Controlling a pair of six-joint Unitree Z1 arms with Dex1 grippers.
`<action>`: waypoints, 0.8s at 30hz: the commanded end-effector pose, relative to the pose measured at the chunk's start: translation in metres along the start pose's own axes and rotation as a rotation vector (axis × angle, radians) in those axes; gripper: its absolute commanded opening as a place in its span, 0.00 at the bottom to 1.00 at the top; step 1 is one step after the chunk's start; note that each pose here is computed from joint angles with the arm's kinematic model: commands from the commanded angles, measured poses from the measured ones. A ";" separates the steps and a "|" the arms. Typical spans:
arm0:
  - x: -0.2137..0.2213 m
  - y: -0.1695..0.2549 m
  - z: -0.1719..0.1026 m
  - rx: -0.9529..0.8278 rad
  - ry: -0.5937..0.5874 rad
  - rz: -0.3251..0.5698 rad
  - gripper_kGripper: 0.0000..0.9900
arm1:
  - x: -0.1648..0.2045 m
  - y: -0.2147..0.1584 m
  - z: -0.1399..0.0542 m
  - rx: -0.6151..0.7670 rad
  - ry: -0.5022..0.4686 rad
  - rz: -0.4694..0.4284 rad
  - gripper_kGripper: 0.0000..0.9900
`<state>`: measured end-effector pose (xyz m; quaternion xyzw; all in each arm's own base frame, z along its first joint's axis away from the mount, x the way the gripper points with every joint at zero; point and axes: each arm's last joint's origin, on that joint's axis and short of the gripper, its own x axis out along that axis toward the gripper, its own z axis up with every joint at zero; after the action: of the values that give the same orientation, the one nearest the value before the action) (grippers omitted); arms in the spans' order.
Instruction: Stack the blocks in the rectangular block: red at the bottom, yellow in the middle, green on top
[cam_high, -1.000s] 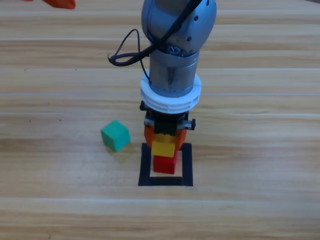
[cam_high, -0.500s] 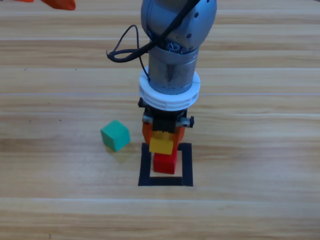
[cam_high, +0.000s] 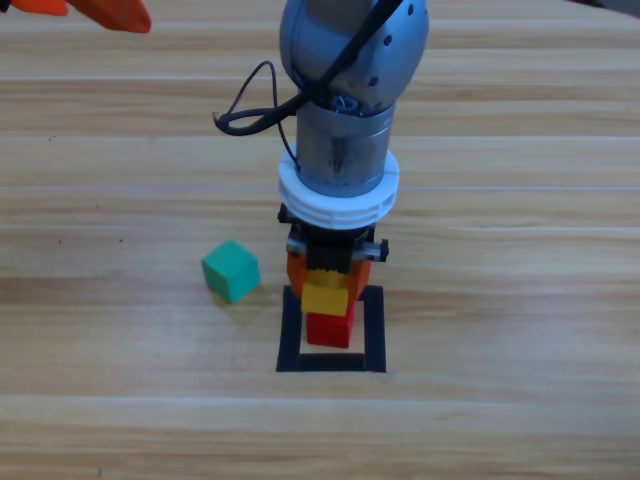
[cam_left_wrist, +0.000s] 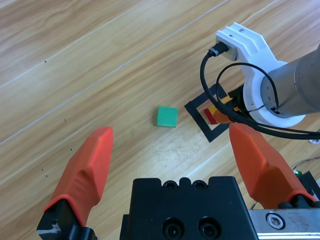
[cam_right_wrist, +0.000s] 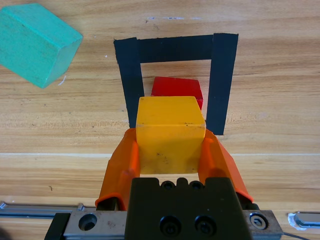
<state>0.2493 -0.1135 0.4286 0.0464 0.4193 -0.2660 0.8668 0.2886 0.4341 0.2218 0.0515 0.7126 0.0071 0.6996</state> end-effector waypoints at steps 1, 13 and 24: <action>0.015 0.008 -0.002 -0.023 0.037 0.004 1.00 | 0.038 0.008 -0.005 -0.028 0.027 -0.077 0.00; 0.016 0.008 -0.003 -0.025 0.037 0.005 1.00 | 0.039 0.007 -0.006 -0.031 0.031 -0.091 0.00; 0.018 0.009 -0.004 -0.031 0.037 0.006 1.00 | 0.048 0.010 -0.005 -0.042 0.054 -0.083 0.03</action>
<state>0.2505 -0.1140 0.4265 0.0459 0.4169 -0.2662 0.8679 0.2885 0.4340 0.2207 0.0449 0.7148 0.0070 0.6979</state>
